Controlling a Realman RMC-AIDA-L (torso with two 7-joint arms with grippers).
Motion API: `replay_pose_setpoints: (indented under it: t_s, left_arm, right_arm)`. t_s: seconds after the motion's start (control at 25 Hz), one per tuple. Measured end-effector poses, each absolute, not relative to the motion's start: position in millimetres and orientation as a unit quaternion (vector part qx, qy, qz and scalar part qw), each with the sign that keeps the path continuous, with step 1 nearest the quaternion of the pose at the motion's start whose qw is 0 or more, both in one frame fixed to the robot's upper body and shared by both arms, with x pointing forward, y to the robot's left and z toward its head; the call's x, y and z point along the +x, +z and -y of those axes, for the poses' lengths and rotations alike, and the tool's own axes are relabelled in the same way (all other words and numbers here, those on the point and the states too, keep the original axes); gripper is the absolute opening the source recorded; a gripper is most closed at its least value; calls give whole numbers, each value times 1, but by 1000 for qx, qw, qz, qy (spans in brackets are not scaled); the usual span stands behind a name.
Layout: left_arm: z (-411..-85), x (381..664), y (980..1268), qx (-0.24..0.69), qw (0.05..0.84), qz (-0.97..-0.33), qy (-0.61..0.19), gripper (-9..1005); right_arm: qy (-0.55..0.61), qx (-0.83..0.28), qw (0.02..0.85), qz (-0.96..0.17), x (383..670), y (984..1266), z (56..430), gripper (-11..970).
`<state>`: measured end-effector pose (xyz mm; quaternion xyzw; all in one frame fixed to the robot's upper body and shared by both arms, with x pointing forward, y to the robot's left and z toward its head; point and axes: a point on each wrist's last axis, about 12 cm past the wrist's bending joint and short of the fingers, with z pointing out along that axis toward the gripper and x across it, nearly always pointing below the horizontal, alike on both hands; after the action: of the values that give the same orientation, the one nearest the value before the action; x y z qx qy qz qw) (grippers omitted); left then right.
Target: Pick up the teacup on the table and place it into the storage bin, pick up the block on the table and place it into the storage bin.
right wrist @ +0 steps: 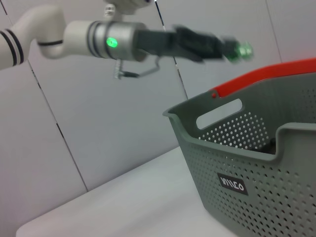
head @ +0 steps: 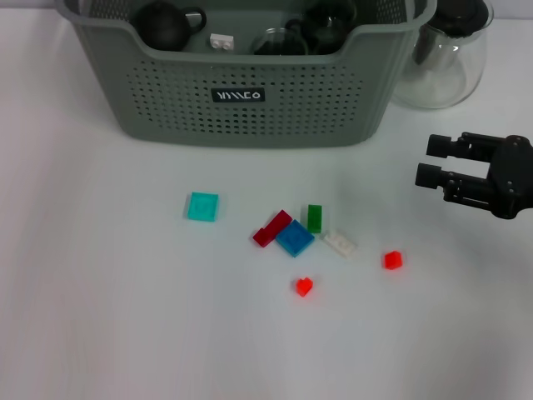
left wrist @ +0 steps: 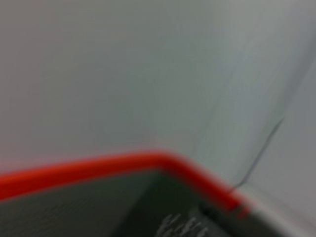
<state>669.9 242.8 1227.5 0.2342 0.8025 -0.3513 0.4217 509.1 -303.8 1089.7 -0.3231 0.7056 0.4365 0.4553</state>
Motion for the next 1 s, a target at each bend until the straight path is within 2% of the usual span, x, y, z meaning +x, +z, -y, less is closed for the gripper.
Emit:
replay_pose_setpoints:
  t_s: [0.2,0.44,0.68,0.92,1.0]
  left_arm:
    - [-195,680,1209,264,385,-849,-248,295]
    - [-165,684,1197,281,365,-873,-162,311]
    - [-158,683,1201,273,353,-880,-162,327]
    - [-171,676,1214,252,381,-865,-207,343]
    - [-181,672,1219,242,401,-852,-235,388]
  right_arm:
    - [438,-323,455,-705,509,1089,303,613]
    - [439,-322,455,-705,510,1090,302,613]
    - [439,-323,455,-704,510,1090,302,613]
    - [439,-323,455,-704,510,1090,302,613]
    - [439,-323,455,-704,510,1090,302,613]
